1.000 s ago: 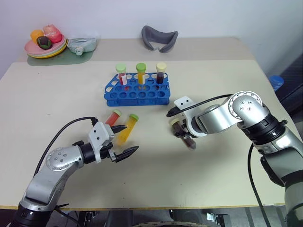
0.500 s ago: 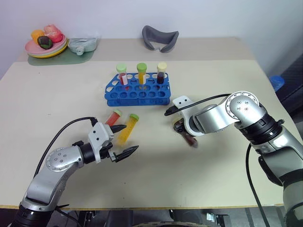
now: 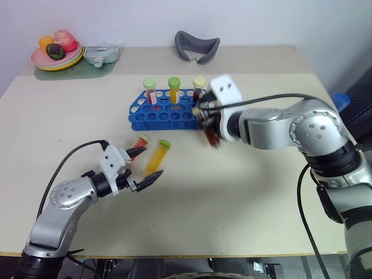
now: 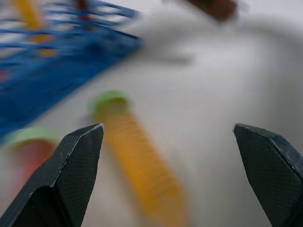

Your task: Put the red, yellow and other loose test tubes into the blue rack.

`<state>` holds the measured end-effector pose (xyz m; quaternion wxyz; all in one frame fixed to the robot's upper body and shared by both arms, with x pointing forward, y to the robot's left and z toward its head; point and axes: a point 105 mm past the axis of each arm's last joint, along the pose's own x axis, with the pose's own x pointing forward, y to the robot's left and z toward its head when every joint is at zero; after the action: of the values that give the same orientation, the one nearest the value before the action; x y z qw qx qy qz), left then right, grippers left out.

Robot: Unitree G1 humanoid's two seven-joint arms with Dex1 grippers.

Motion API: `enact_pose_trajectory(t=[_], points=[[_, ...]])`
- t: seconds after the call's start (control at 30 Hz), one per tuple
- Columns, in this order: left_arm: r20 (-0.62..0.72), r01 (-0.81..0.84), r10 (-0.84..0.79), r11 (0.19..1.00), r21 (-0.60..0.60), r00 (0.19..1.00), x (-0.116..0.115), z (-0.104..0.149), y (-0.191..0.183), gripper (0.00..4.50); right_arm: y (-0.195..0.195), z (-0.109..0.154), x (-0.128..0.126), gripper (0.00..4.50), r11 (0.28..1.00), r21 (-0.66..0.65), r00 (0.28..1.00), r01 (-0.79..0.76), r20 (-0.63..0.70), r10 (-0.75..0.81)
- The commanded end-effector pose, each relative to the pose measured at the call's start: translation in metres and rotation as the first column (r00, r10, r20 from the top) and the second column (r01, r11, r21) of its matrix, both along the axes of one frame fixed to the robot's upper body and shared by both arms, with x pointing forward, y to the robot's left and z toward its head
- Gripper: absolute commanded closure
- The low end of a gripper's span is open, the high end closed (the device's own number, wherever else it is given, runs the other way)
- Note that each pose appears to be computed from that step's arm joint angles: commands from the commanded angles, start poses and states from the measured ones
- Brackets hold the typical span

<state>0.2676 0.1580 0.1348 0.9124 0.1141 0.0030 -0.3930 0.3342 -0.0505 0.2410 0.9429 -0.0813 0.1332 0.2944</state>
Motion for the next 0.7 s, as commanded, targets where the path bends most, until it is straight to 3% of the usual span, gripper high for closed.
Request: enact_pose_trajectory(t=[0.03,0.13,0.27,0.47,0.7], points=[[0.094,-0.098,0.106,0.992,-0.082,0.99,0.014,0.022,0.01,0.0,0.007,0.04,0.011,3.7,0.993,0.108,0.943,-0.056,0.331,0.017],[0.124,-0.16,0.176,0.979,-0.126,0.977,0.025,0.028,0.013,0.0,0.017,0.037,0.024,3.7,0.986,0.153,0.882,-0.074,0.47,-0.006],[0.144,-0.19,0.21,0.972,-0.137,0.967,0.034,0.03,0.009,0.0,0.021,0.017,0.038,3.7,0.978,0.205,0.828,-0.031,0.554,-0.09],[0.159,-0.172,0.197,0.972,-0.159,0.967,0.032,0.038,-0.007,0.0,0.017,-0.01,0.046,3.7,0.96,0.281,0.781,0.006,0.598,-0.18],[0.155,-0.141,0.167,0.976,-0.163,0.974,0.024,0.043,-0.019,0.0,0.017,-0.017,0.05,3.7,0.948,0.318,0.764,0.002,0.611,-0.207]])
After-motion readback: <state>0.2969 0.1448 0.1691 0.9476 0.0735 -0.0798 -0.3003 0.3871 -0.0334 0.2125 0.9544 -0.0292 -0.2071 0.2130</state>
